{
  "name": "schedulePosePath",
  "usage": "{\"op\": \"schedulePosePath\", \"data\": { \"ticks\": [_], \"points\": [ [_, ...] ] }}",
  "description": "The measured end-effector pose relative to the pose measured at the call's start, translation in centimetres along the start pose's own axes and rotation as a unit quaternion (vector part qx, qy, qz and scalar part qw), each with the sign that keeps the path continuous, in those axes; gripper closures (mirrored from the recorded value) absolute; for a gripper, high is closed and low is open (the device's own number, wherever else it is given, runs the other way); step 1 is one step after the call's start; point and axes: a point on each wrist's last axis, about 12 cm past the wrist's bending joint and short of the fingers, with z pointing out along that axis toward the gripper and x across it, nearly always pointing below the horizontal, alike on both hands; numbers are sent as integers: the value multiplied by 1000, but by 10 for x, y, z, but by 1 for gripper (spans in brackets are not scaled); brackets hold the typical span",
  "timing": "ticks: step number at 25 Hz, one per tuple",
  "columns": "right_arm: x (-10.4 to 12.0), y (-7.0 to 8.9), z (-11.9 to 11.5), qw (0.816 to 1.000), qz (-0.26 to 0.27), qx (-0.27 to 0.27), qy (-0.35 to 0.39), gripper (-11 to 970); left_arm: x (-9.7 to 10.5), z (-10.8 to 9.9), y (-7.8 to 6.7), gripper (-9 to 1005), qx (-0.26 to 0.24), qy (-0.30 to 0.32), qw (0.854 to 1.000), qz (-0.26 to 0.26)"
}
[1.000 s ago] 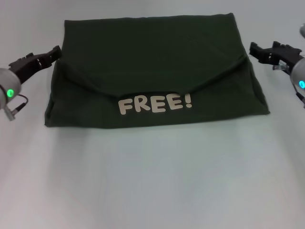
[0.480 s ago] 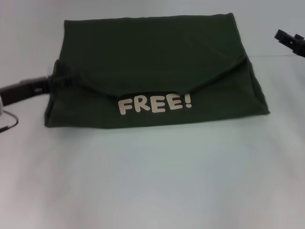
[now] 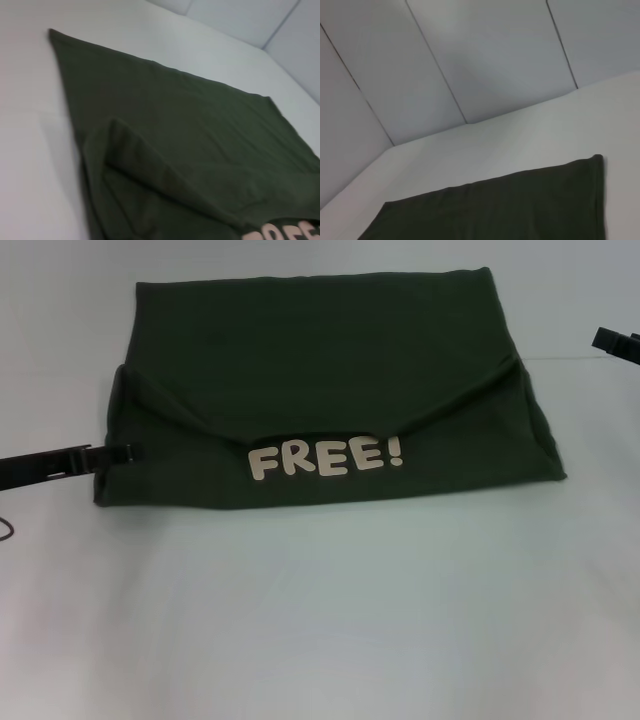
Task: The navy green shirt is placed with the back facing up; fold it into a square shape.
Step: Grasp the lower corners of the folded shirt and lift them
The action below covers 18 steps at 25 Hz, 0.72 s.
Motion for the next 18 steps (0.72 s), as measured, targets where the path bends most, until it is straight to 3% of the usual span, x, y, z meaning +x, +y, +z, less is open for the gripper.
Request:
{"op": "schedulePosePath", "data": {
  "ticks": [9, 18],
  "points": [
    [0, 2, 6, 1000, -3, 9, -3, 246, -1, 5, 7, 101, -39, 4, 999, 10],
    [2, 5, 10, 1000, -3, 9, -1, 246, 9, 23, 2, 102, -53, 26, 998, 26]
  ]
}}
